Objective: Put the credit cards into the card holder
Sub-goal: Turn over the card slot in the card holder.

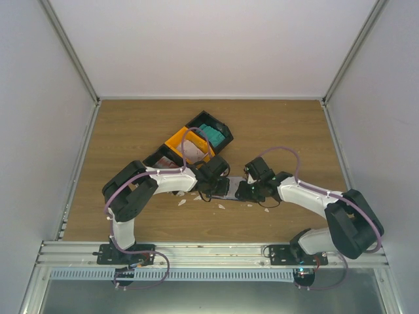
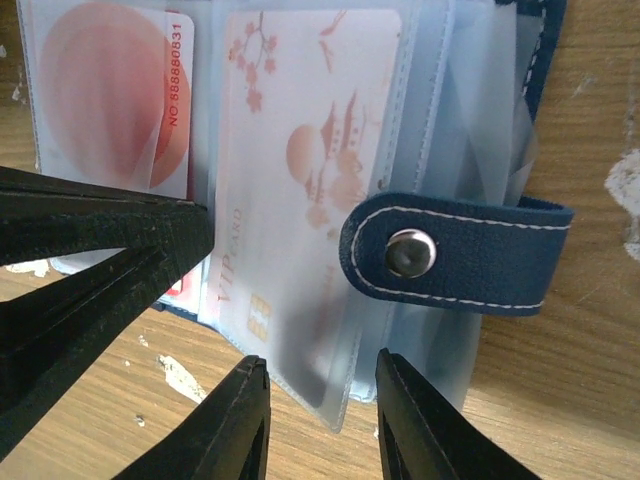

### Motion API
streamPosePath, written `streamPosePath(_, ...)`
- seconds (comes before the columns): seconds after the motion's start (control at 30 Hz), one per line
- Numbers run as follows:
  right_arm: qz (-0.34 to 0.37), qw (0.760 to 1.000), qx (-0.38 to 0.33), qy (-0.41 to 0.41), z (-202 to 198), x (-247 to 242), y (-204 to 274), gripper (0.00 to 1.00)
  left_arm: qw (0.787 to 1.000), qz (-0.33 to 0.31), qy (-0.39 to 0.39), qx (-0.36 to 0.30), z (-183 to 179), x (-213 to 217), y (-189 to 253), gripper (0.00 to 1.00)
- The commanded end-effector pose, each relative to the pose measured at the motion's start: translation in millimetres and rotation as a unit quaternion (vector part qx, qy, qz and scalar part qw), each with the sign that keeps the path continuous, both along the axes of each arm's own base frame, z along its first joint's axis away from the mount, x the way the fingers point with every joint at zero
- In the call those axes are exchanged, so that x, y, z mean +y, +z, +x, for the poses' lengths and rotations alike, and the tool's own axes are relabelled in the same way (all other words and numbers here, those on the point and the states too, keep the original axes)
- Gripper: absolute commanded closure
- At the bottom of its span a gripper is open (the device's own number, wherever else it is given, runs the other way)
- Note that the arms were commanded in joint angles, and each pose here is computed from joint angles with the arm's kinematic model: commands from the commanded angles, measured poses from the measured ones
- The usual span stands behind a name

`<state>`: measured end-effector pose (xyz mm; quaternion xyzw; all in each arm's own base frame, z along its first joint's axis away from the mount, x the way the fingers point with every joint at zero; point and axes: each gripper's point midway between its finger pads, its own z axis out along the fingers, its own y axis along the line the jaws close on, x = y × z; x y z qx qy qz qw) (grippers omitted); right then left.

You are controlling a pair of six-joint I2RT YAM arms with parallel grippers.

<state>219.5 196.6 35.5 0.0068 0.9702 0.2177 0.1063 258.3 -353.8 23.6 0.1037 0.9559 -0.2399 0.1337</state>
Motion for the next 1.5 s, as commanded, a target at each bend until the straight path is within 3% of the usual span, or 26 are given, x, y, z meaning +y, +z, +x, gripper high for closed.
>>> streamPosePath(0.0, 0.018, 1.000, 0.004, 0.003, -2.4, 6.6, 0.5, 0.70, 0.999, 0.040, 0.006, 0.007, -4.2, 13.6, -20.9, 0.94)
streamPosePath(0.67, 0.054, 0.998, -0.017, -0.020, 17.3, 21.6, 1.8, 0.89, 1.000, 0.023, 0.001, 0.000, -3.8, 9.4, -11.0, 0.94)
streamPosePath(0.77, 0.032, 0.999, -0.018, -0.022, 20.7, 16.8, -4.6, 0.99, 1.000, 0.006, -0.001, -0.016, -0.4, 5.4, 5.7, 0.89)
streamPosePath(1.03, -0.059, 0.998, -0.031, -0.002, 17.5, -12.8, 0.3, 0.99, 0.995, -0.017, 0.023, -0.095, 17.5, 12.7, 74.3, 0.72)
streamPosePath(1.23, -0.085, 0.996, -0.028, 0.013, 18.8, -17.3, 0.7, 0.99, 0.990, -0.009, 0.050, -0.134, 28.0, 33.2, 100.9, 0.67)
streamPosePath(1.3, -0.082, 0.996, -0.033, 0.014, 25.2, -12.8, 3.7, 0.91, 0.989, -0.007, 0.055, -0.135, 29.3, 40.1, 102.4, 0.67)
streamPosePath(1.47, -0.043, 0.998, -0.051, 0.021, 40.3, 7.9, 21.5, 0.59, 0.989, -0.005, 0.066, -0.133, 30.5, 55.8, 102.1, 0.67)
